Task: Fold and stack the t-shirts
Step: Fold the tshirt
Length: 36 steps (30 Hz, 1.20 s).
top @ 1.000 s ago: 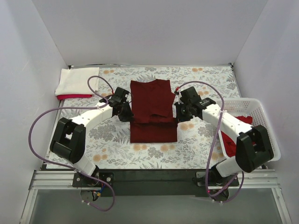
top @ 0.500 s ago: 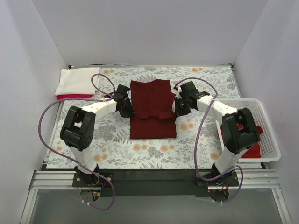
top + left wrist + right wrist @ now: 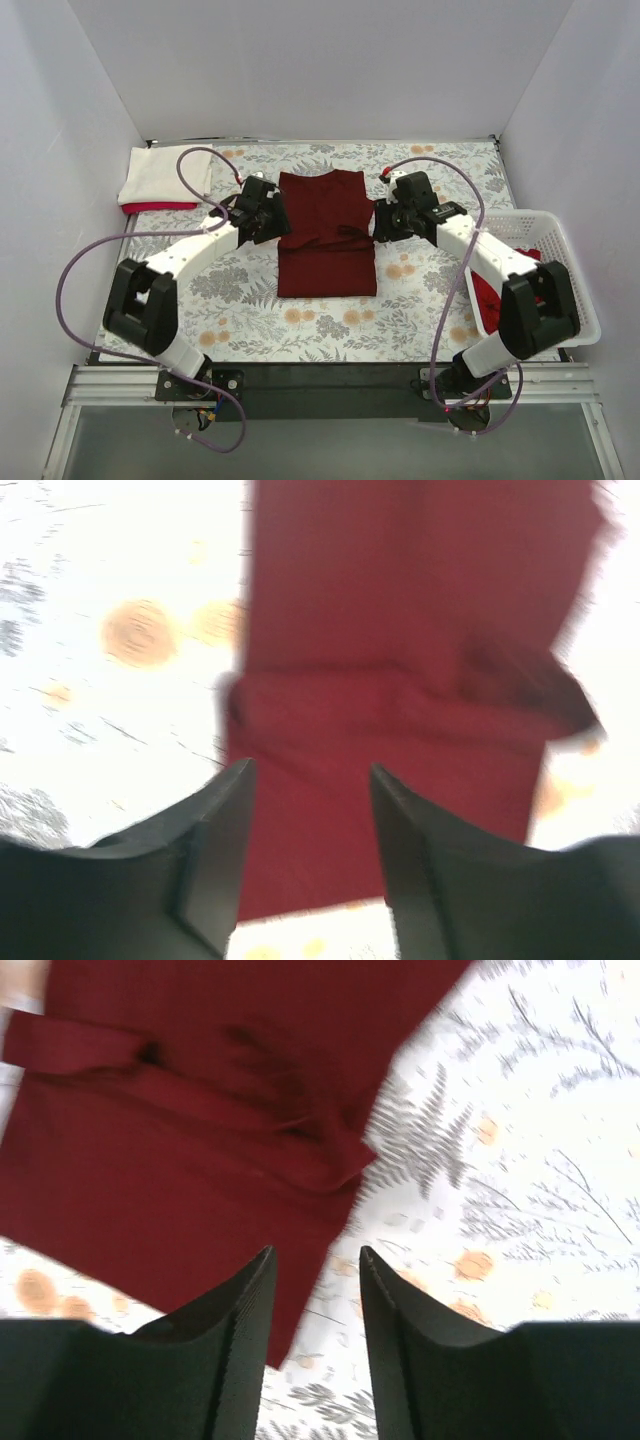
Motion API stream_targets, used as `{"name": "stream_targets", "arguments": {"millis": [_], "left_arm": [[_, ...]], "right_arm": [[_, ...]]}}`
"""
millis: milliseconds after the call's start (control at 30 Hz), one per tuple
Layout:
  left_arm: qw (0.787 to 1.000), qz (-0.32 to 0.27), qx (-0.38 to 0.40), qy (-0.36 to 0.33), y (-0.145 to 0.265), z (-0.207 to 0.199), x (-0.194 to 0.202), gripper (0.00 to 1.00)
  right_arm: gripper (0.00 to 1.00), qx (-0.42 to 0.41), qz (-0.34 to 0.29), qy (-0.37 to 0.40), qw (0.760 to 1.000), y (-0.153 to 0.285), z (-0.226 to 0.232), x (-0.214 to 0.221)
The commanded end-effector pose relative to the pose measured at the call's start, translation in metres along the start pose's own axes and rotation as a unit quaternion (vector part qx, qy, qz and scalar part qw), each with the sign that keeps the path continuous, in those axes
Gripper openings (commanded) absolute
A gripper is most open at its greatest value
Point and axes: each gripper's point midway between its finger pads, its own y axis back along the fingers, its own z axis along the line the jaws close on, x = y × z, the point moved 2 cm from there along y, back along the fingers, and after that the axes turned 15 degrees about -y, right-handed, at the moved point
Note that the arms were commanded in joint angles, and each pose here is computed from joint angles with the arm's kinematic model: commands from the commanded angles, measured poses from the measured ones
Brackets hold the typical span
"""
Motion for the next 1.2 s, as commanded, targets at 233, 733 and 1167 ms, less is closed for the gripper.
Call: {"name": "stream_targets", "arguments": {"millis": [233, 733, 1167], "left_arm": [[0.997, 0.033, 0.017, -0.067, 0.01, -0.039, 0.08, 0.19], [0.993, 0.094, 0.011, -0.067, -0.007, -0.022, 0.137, 0.19], [0.997, 0.06, 0.034, -0.038, 0.013, -0.029, 0.122, 0.24]], "right_arm": [[0.28, -0.12, -0.006, 0.062, 0.991, -0.016, 0.076, 0.027], [0.28, -0.047, -0.008, 0.054, 0.997, -0.102, 0.056, -0.015], [0.38, -0.21, -0.012, 0.021, 0.977, -0.059, 0.096, -0.018]]}}
